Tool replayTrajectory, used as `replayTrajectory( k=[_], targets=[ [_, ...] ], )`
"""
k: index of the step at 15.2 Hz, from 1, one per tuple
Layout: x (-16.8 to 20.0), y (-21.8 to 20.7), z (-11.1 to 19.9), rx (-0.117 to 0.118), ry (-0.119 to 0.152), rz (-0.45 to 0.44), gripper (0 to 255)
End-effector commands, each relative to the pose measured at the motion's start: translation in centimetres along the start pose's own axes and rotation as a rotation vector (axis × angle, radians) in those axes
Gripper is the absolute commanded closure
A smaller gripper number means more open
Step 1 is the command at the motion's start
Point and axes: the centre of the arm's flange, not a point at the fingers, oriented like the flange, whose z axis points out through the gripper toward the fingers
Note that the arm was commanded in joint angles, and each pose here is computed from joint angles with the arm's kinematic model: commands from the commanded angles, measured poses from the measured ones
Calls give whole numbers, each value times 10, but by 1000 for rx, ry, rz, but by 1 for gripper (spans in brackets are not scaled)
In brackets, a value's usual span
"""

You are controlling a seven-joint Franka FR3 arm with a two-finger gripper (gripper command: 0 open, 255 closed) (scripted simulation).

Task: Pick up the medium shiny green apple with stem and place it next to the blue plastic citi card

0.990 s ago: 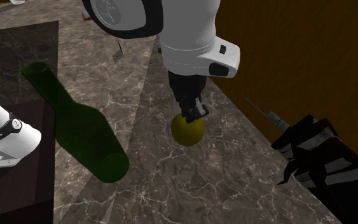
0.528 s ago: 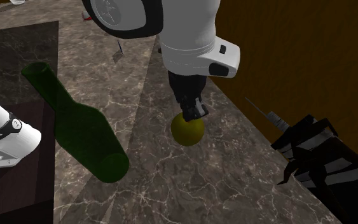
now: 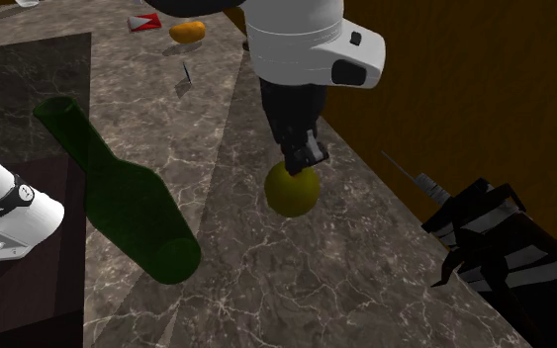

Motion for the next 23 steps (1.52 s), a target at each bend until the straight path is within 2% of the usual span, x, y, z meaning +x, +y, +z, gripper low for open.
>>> replayTrajectory(
  k=[1, 23],
  targets=[
    [1, -1, -10, 0, 0, 0, 255],
    [8, -3, -126, 0, 0, 0, 255]
  ],
)
